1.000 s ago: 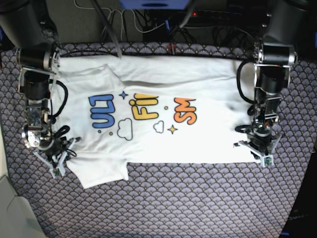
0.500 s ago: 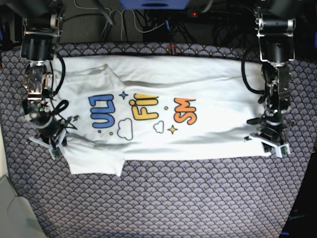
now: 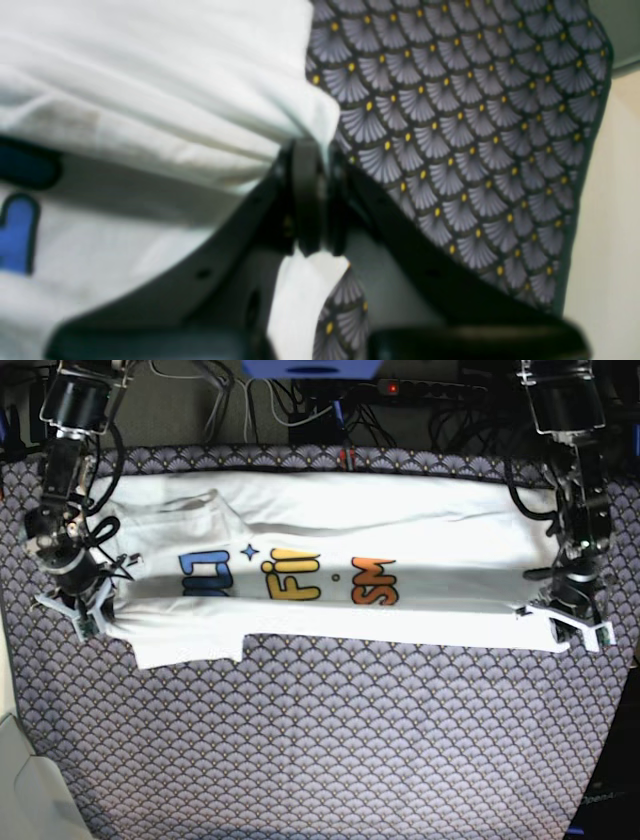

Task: Fold the T-shirt properly
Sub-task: 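Lift the hem and fold it toward the collar with both grippers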

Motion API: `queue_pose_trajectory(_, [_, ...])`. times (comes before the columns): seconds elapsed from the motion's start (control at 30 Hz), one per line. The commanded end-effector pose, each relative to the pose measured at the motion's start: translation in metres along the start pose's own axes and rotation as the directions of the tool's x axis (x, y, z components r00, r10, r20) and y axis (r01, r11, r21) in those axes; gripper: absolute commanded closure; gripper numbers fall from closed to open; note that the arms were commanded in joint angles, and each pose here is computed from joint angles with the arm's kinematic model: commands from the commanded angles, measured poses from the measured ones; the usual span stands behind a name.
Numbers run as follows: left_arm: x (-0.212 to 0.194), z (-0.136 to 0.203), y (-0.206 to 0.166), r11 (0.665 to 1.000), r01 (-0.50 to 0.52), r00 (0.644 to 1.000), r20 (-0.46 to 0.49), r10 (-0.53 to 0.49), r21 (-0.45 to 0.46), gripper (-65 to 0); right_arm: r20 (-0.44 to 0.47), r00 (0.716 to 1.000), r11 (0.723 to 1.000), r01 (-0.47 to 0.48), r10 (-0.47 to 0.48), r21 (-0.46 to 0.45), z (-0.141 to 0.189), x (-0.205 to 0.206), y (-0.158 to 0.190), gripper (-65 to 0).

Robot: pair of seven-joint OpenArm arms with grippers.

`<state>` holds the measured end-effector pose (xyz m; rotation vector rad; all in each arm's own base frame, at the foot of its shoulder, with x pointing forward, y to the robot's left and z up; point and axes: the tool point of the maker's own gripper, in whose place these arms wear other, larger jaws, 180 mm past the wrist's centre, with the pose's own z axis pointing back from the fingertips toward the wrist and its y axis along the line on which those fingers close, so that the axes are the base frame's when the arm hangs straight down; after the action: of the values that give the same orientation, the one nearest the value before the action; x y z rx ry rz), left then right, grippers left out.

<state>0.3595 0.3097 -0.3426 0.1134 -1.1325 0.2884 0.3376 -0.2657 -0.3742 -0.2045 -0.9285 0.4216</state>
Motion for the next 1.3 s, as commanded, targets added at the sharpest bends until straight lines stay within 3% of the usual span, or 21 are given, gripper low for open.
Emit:
queue_pose_trajectory(0.0, [0.022, 0.005, 0.006, 1.000, 0.013, 0.998, 0.060, -0.014, 0.014, -0.5, 0.036, 0.999, 1.000, -0.025, 0.026, -0.018, 0.007, 0.010, -0.009, 0.0])
queue_pose_trajectory(0.4, [0.001, 0.050, 0.027, 0.997, 0.058, 0.998, -0.014, -0.058, 0.045, -0.5, 0.047, 0.997, 0.998, -0.058, 0.058, 0.011, 0.052, -0.006, 0.008, 0.0])
queue_pose_trajectory(0.67, [-0.026, 0.061, 0.036, 0.996, 0.077, 0.994, -0.076, -0.073, 0.054, -0.4, 0.024, 0.995, 0.994, -0.100, 0.099, 0.053, 0.071, -0.018, 0.024, 0.0])
queue_pose_trajectory(1.03, [-0.038, 0.065, 0.039, 0.995, 0.087, 0.991, -0.111, -0.081, 0.055, -0.4, -0.040, 0.997, 0.997, -0.066, 0.067, 0.032, 0.088, -0.047, 0.019, 0.0])
queue_pose_trajectory(1.27, [-0.074, 0.064, 0.057, 0.993, 0.086, 0.976, -0.208, -0.066, 0.087, -0.4, -0.073, 0.995, 0.997, -0.060, 0.064, 0.049, 0.091, -0.060, 0.026, 0.0])
